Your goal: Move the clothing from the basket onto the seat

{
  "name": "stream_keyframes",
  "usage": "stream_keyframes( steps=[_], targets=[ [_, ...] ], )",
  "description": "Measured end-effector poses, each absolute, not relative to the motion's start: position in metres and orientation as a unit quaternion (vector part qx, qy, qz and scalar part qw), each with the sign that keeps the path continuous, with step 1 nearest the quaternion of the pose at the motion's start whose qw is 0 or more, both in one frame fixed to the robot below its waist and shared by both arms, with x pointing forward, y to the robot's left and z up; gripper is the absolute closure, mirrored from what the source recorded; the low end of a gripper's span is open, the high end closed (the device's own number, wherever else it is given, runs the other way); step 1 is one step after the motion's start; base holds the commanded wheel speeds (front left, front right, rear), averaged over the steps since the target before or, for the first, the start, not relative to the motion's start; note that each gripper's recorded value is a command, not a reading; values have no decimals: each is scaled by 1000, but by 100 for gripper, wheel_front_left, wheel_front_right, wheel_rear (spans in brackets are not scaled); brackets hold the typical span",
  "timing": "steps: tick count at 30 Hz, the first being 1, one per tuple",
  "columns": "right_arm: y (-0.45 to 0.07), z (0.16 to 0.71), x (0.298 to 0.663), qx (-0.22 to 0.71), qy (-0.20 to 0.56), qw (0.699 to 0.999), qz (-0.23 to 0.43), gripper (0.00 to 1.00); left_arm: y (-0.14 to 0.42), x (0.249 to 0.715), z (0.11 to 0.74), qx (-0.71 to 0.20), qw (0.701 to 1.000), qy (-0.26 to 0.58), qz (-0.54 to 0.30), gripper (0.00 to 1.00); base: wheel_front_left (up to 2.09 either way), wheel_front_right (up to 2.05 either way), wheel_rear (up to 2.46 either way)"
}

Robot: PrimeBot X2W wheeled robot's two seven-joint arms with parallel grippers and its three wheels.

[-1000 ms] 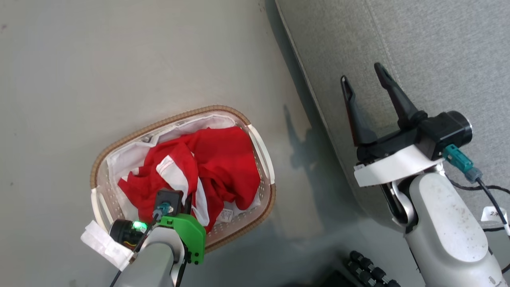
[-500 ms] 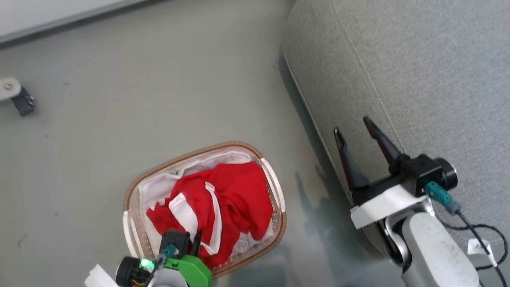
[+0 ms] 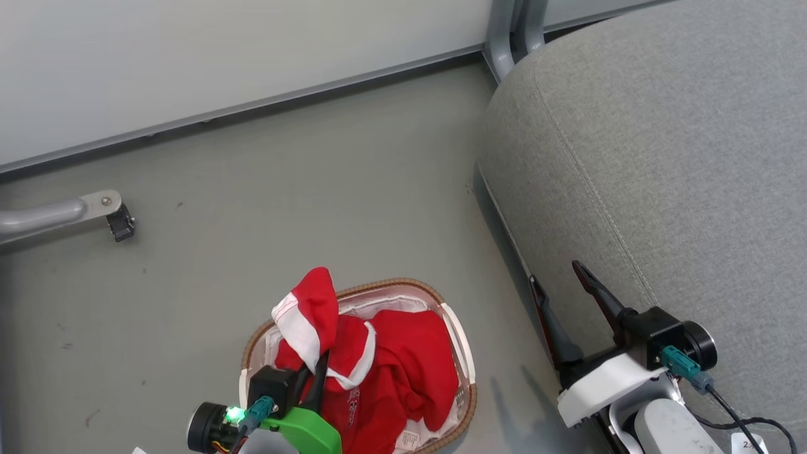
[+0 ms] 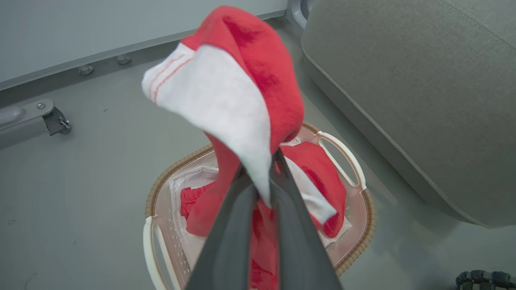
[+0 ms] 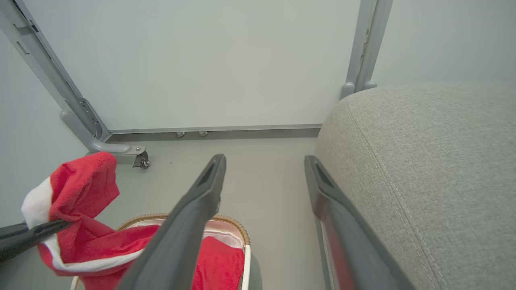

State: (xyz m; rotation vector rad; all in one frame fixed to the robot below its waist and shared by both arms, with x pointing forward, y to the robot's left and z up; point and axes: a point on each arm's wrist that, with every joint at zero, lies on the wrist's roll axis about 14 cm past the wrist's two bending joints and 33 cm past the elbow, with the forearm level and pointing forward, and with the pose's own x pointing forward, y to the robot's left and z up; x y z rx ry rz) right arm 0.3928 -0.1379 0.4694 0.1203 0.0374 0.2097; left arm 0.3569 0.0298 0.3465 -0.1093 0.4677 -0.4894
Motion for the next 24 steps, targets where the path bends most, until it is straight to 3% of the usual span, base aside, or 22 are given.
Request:
stream_keyframes(
  steps=[11, 24],
  targets=[
    [-118, 476, 371, 64, 13, 989, 130, 0, 34, 378, 439, -85, 966, 83, -231, 100, 0, 0, 0],
    [-95, 482, 353, 63, 7, 984, 164, 0, 26, 386, 551, -111, 961, -77, -241, 100, 0, 0, 0]
  ],
)
